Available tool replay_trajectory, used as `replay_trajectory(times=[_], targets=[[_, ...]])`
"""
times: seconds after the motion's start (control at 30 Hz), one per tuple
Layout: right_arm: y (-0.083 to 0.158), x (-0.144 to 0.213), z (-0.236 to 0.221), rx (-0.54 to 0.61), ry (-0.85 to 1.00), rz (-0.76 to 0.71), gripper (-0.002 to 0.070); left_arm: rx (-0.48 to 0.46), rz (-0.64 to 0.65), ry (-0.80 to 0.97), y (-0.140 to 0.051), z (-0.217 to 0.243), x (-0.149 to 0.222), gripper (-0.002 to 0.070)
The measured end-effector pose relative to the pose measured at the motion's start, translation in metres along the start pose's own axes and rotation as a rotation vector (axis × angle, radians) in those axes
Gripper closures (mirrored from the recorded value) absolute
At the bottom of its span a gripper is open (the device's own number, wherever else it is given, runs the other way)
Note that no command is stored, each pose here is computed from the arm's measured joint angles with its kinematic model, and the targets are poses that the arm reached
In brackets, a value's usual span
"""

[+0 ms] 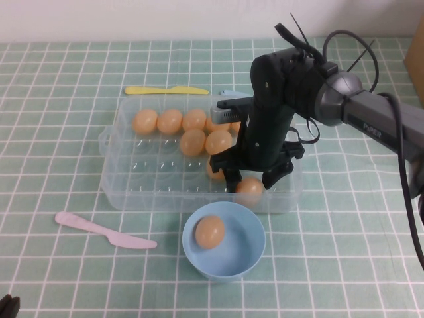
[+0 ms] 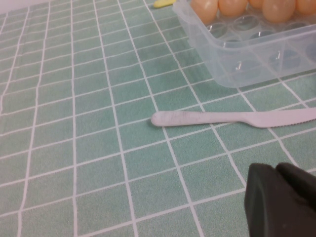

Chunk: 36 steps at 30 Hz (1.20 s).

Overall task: Take an egg out of the egg box
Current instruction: Pick up the egg from the plastic box, then place the egg in the bowl

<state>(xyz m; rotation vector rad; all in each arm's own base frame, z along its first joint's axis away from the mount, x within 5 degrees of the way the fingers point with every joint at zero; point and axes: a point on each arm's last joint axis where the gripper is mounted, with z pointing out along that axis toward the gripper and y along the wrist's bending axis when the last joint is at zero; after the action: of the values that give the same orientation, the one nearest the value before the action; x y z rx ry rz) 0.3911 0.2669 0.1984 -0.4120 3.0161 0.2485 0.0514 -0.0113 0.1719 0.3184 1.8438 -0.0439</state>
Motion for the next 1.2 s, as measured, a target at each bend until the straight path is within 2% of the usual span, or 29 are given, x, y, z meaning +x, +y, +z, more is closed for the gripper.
replay_trajectory(times=[0.23,0.53,0.8,1.07,1.2], targets=[[0.001,-0.001,0.000,-0.021,-0.005,0.000,0.0260,0.000,0.000,0.000,0.000,0.000,0.000,0.0680],[0.002,0.000,-0.013,-0.029,-0.032,-0.006,0.0264,0.000,0.000,0.000,0.000,0.000,0.000,0.0680],[0.004,0.008,-0.076,-0.039,-0.157,-0.032,0.0265,0.000,0.000,0.000,0.000,0.000,0.000,0.0680],[0.023,0.053,-0.124,-0.052,-0.206,-0.151,0.0265,0.000,0.000,0.000,0.000,0.000,0.000,0.0680],[0.031,0.084,-0.116,-0.070,-0.189,-0.191,0.0265,0.000,0.000,0.000,0.000,0.000,0.000,0.0680]])
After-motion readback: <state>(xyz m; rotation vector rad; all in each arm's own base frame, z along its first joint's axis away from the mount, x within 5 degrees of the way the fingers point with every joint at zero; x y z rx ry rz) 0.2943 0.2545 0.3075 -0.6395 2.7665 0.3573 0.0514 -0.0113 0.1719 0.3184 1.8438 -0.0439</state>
